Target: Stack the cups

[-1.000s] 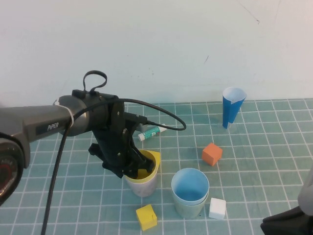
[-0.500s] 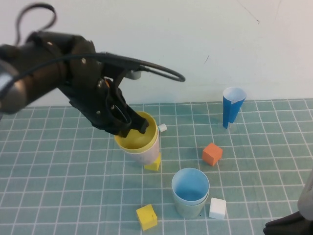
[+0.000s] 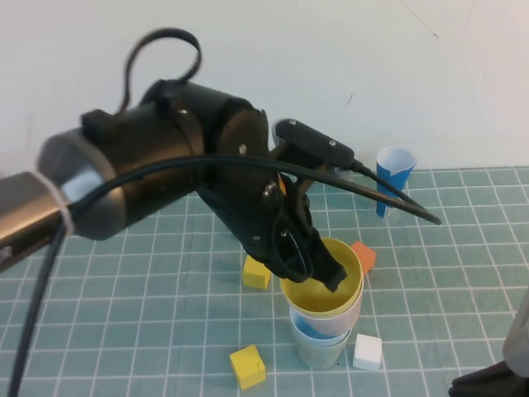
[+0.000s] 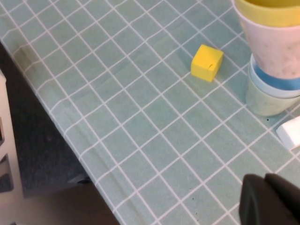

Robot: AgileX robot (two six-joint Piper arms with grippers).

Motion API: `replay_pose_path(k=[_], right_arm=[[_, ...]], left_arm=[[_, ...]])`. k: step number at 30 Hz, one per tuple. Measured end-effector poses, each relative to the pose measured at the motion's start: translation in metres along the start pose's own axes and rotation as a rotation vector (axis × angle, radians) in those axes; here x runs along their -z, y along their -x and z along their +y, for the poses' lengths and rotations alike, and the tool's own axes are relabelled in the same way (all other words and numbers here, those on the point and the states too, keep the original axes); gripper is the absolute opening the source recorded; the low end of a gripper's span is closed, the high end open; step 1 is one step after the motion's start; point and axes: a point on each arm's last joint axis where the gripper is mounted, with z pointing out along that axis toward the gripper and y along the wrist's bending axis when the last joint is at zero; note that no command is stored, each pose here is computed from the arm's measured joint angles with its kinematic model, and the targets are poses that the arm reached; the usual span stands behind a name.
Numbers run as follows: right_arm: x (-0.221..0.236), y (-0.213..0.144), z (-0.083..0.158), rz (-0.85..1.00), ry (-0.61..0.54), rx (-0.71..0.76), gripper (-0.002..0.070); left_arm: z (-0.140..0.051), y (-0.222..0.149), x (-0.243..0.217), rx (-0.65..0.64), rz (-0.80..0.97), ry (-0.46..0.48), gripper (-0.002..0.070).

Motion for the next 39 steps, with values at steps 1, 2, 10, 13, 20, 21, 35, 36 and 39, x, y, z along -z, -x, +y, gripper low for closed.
replay_pose_path(k=[1,2,10,13,20,21,35,36,39], right_arm=[[0.000,-0.001,0.000,0.006,0.002,0.000,-0.0001],[0.000,-0.001,0.000,0.014,0.004,0.000,-0.0001],[0.000,-0.005,0.001,0.057,0.016,0.000,-0.0001],[0.000,-0.006,0.002,0.066,0.019,0.000,-0.0001],[0.001,-0.006,0.001,0.067,0.012,-0.016,-0.0001],[0.002,-0.007,0.001,0.063,0.011,-0.015,-0.0001],[0.071,-0.047,0.009,-0.396,-0.121,0.099,-0.0001],[0.076,-0.053,0.009,-0.421,-0.139,0.108,-0.0001],[0.086,-0.069,0.007,-0.488,-0.194,0.125,-0.0001]], left_arm=[[0.001,0.000,-0.007,0.002,0.012,0.000,0.0018],[0.002,0.001,-0.015,0.008,0.022,0.009,0.0018],[0.014,0.003,-0.051,0.054,0.044,0.097,0.0018],[0.015,0.005,-0.055,0.058,0.031,0.099,0.0018],[0.016,0.003,-0.071,0.061,0.060,0.098,0.0142],[0.017,0.003,-0.071,0.061,0.058,0.098,0.0202],[0.007,0.006,0.053,0.045,-0.351,0.131,0.0037],[0.005,0.000,0.068,0.053,-0.391,0.121,0.0026],[-0.001,-0.030,0.099,0.073,-0.466,0.095,0.0008]])
